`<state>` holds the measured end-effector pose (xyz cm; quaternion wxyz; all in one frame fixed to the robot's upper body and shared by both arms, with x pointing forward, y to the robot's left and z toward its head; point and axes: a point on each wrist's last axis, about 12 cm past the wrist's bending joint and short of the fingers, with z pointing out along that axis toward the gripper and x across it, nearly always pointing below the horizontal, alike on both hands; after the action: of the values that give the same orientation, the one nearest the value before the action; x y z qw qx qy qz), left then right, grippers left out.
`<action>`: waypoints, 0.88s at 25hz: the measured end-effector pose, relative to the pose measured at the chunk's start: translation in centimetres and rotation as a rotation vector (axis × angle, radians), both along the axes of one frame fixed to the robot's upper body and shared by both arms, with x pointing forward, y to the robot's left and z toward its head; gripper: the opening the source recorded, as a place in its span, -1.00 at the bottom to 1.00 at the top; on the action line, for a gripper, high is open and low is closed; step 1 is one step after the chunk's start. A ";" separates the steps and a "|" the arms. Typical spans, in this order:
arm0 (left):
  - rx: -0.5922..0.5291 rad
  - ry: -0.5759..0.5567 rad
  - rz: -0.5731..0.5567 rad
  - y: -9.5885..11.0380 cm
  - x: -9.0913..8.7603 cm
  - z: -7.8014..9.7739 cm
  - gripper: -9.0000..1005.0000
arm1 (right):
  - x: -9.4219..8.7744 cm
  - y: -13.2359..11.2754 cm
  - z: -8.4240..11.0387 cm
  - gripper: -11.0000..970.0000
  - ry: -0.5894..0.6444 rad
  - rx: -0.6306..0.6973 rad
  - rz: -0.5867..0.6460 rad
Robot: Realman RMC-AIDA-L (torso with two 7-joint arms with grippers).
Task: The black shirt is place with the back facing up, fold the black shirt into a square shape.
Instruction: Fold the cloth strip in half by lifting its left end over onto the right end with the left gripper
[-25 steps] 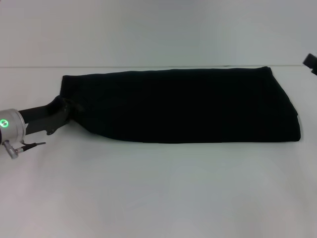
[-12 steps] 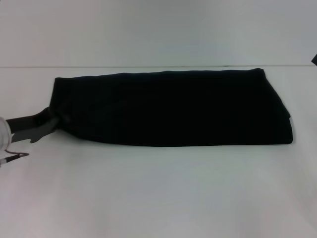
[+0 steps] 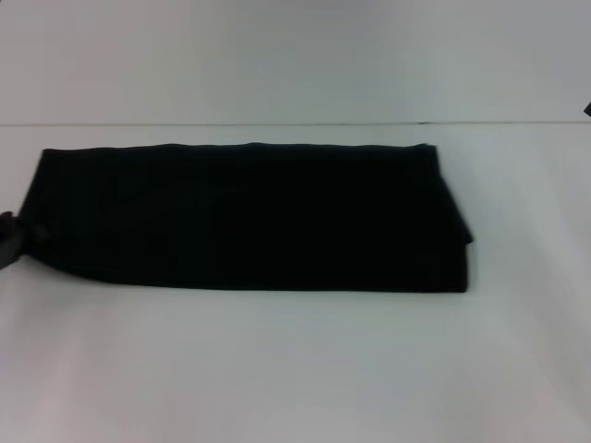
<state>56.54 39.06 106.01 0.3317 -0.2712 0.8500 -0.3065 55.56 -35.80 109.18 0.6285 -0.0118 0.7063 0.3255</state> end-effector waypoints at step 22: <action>-0.129 -0.231 -0.604 -16.7 9.0 12.2 -0.71 | -0.3 -0.6 -0.1 0.83 0.007 0.022 -0.022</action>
<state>65.51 22.33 118.20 0.3022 0.0094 0.8277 -0.4728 55.27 -36.38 109.08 0.6298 0.0039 0.7048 0.3264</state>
